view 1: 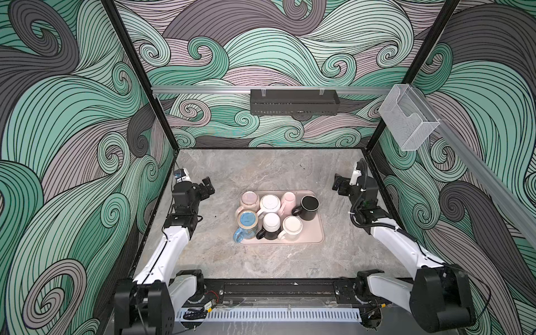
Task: Turn the mug right side up
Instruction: 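Reach the left gripper over the blue butterfly mug while the right gripper nears the tray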
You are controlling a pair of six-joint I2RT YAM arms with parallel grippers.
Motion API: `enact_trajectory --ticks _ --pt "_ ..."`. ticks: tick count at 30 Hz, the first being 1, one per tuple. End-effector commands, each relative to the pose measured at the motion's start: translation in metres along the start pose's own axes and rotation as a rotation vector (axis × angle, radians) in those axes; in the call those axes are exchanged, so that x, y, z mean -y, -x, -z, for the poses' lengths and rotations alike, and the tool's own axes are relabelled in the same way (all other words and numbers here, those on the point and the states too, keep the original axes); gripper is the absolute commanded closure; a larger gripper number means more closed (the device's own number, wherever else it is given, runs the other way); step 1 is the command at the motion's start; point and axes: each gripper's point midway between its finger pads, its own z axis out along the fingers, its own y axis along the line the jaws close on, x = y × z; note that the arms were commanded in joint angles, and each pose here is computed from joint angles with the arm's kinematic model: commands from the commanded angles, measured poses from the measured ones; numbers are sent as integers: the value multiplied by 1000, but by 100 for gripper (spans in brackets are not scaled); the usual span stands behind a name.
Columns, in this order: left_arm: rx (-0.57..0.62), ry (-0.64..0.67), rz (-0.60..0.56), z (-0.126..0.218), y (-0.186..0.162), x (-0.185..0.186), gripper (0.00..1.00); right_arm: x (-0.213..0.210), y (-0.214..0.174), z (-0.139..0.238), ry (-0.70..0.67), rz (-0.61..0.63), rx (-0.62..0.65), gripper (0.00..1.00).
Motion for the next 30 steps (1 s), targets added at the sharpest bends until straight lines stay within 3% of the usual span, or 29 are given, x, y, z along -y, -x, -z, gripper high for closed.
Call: enact_trajectory --ticks 1,6,14,22,30 --pt "-247 -140 52 30 -47 46 13 -28 -29 8 61 23 -160 5" --pt "-474 -196 -80 93 -78 97 14 -55 -37 7 110 109 -213 5" --pt "-643 -135 -328 148 -107 100 15 -72 -31 14 110 226 -201 6" --pt "-763 -110 -427 156 -151 92 15 -82 -22 32 158 228 -168 9" --pt "-733 -130 -449 137 -173 93 21 -84 -21 33 160 235 -162 10"
